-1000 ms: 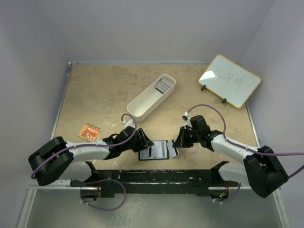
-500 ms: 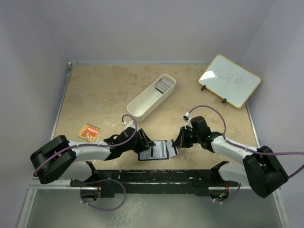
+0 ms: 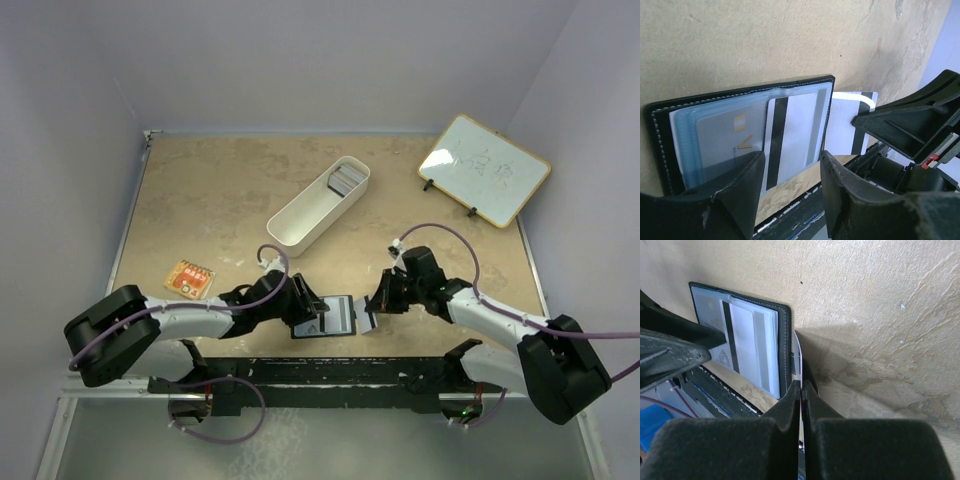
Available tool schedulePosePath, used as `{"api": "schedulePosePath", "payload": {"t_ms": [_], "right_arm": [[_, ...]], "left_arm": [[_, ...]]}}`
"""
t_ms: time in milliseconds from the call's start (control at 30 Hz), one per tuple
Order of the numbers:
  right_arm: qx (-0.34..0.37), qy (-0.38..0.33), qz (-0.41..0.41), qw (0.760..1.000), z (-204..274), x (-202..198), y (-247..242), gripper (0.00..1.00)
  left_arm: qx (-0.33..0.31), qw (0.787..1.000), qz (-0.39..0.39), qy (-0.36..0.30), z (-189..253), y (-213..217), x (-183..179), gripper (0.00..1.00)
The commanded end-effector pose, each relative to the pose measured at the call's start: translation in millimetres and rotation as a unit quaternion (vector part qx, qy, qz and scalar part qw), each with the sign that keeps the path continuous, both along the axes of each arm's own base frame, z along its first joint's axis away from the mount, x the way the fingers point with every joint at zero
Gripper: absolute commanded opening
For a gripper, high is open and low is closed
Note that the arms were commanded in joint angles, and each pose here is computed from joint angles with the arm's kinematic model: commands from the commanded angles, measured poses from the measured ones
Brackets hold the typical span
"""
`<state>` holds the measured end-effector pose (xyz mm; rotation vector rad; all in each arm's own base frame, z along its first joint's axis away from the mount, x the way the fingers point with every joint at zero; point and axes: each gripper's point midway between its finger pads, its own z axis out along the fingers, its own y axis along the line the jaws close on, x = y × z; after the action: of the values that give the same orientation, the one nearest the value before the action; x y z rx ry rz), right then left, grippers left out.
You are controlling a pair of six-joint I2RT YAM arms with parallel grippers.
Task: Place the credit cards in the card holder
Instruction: Insert the credit card into the card holder.
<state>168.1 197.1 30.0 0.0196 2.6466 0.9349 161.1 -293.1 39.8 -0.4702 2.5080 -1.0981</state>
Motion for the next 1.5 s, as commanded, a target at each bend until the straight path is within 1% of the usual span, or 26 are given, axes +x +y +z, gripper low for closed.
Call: {"api": "schedulePosePath", "payload": {"t_ms": [0, 200, 333, 567, 767, 900, 1000, 1067, 1200, 1267, 1333, 1467], "right_arm": [[-0.003, 0.016, -0.026, 1.0, -8, -4, -4, 0.0], [0.018, 0.019, -0.04, 0.999, -6, -5, 1, 0.0], [0.027, 0.018, -0.046, 0.998, -7, -7, 2, 0.0], [0.025, 0.019, -0.034, 0.999, -12, -11, 2, 0.0], [0.005, 0.012, -0.023, 1.0, -14, -12, -3, 0.0], [-0.032, -0.003, -0.021, 0.999, -11, -6, -12, 0.0], [-0.061, -0.014, -0.022, 0.998, -7, -2, -21, 0.0], [-0.066, -0.02, -0.023, 0.997, -6, -2, -23, 0.0], [-0.056, -0.021, -0.021, 0.998, 1, -1, -20, 0.0], [-0.048, -0.026, -0.022, 0.998, 10, 2, -17, 0.0], [-0.044, -0.033, -0.027, 0.998, 19, 6, -15, 0.0], [-0.043, -0.048, -0.035, 0.997, 38, 15, -14, 0.0]], "left_arm": [[-0.031, 0.999, -0.011, 0.014, 8, -21, -4, 0.46], [-0.035, 0.999, -0.023, 0.008, 15, -36, -3, 0.46], [-0.042, 0.999, -0.026, -0.009, 21, -43, 3, 0.46], [-0.054, 0.997, -0.035, -0.037, 31, -51, 10, 0.46], [-0.057, 0.996, -0.039, -0.051, 33, -50, 11, 0.46], [-0.061, 0.996, -0.035, -0.059, 40, -47, 11, 0.46], [-0.057, 0.996, -0.037, -0.055, 44, -42, 13, 0.47], [-0.05, 0.996, -0.034, -0.061, 49, -36, 17, 0.48], [-0.018, 0.997, -0.02, -0.066, 52, -17, 24, 0.51], [-0.001, 0.998, -0.013, -0.065, 51, -6, 27, 0.52], [0.016, 0.998, -0.008, -0.064, 48, 5, 28, 0.55], [0.035, 0.997, -0.009, -0.066, 47, 21, 28, 0.58]]}}
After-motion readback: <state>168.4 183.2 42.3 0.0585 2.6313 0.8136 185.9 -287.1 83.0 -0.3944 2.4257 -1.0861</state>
